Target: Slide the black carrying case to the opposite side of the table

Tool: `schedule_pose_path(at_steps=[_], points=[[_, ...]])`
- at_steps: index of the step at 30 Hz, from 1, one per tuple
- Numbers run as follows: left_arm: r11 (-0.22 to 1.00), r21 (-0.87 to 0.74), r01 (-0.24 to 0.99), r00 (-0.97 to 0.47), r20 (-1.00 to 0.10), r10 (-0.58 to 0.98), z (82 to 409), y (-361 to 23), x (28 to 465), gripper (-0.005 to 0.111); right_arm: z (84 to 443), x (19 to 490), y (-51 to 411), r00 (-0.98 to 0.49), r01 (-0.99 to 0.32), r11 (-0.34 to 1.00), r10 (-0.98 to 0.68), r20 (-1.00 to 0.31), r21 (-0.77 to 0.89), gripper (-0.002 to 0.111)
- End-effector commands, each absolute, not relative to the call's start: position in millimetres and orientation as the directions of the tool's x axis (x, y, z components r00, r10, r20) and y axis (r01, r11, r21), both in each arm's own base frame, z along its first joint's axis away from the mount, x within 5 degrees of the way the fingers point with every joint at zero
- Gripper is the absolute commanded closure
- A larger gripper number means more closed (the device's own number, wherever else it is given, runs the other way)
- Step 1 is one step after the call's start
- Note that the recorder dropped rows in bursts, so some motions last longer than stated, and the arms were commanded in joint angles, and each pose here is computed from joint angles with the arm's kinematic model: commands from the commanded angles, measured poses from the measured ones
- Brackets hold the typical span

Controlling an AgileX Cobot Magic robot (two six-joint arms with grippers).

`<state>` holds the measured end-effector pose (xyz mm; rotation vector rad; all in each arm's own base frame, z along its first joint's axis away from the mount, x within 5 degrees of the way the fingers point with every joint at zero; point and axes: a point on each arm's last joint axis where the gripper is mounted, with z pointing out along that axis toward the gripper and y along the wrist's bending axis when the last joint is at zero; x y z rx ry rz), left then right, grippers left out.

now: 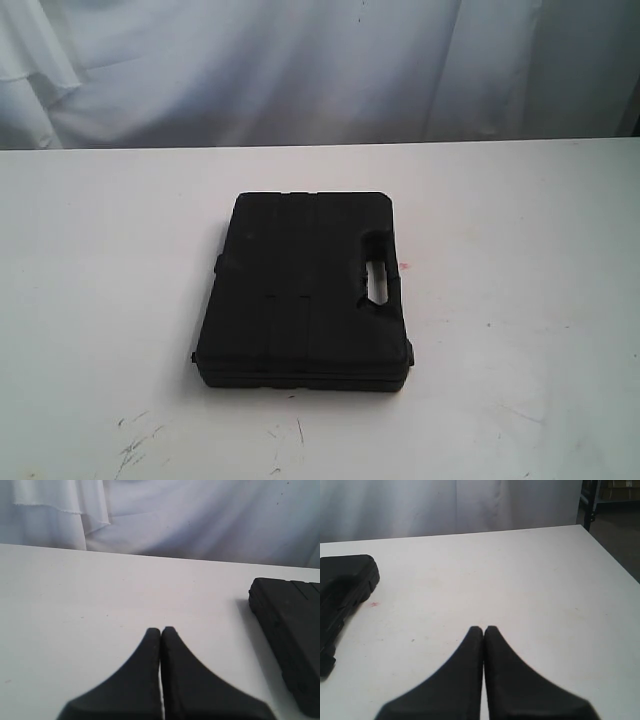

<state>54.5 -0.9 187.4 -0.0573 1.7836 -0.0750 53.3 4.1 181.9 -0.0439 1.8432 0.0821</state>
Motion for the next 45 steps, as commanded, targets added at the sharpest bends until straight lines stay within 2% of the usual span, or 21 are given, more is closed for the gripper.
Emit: schedule_pose_path(at_steps=[1,45], points=[[0.996,-0.085,0.001,-0.207,-0.975,-0.083,186.5,-0.9,54.5,0.107,182.1,53.3,4.1,-0.257,-0.071,0.997,0.018,-0.966,0.038,0.108],[0.996,-0.085,0.001,-0.207,-0.975,-0.083,186.5,-0.9,54.5,0.107,183.5,53.6,4.2,-0.241,-0.074,0.997,0.012,-0.970,0.031,0.108]])
